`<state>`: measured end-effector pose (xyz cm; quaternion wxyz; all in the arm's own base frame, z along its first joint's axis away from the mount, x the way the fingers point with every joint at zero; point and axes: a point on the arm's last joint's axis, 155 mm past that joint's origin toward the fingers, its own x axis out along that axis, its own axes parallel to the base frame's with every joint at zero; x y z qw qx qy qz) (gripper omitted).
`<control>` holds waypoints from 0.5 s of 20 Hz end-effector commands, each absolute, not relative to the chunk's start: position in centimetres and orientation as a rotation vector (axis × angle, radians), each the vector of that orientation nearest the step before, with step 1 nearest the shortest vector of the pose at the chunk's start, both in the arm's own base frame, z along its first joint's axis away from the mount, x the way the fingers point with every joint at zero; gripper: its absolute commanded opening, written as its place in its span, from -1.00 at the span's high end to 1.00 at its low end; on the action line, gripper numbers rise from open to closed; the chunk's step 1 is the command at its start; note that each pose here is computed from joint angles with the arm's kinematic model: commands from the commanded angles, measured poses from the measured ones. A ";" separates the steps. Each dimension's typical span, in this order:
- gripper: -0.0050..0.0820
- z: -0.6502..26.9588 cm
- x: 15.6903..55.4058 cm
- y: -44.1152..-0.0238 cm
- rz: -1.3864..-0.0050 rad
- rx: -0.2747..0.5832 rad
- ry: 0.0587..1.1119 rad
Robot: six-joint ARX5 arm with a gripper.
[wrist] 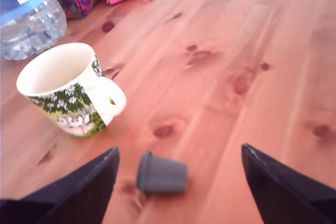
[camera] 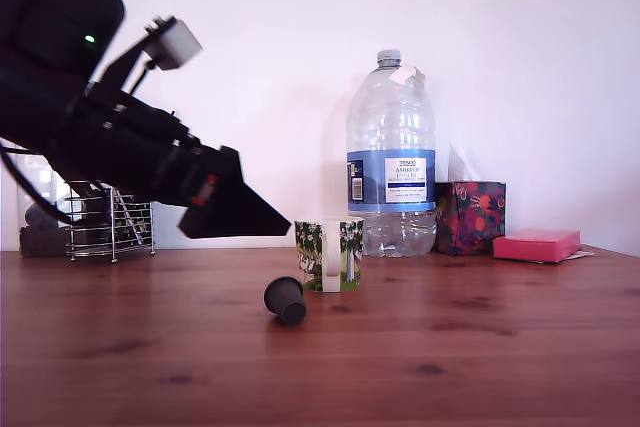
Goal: Pick up the coffee capsules from the table one by one and drop them inside the nearest coffee cup
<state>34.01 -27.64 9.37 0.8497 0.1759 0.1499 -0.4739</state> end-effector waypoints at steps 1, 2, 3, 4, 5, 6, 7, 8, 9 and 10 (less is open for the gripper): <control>-0.67 8.2 34.7 -28.1 -1.013 0.374 0.352; -0.67 7.7 35.2 -28.4 -1.018 0.373 0.374; -0.67 7.4 35.7 -28.7 -1.020 0.373 0.392; -0.67 7.0 36.2 -29.0 -1.022 0.373 0.407; -0.67 6.5 36.7 -29.2 -1.023 0.373 0.426; -0.67 6.1 37.0 -29.2 -1.023 0.372 0.447; -0.67 5.5 37.3 -29.2 -1.022 0.371 0.467; -0.67 4.9 37.4 -29.2 -1.023 0.370 0.490; -0.67 4.2 37.4 -29.1 -1.026 0.369 0.517; -0.67 3.6 37.3 -29.0 -1.026 0.368 0.540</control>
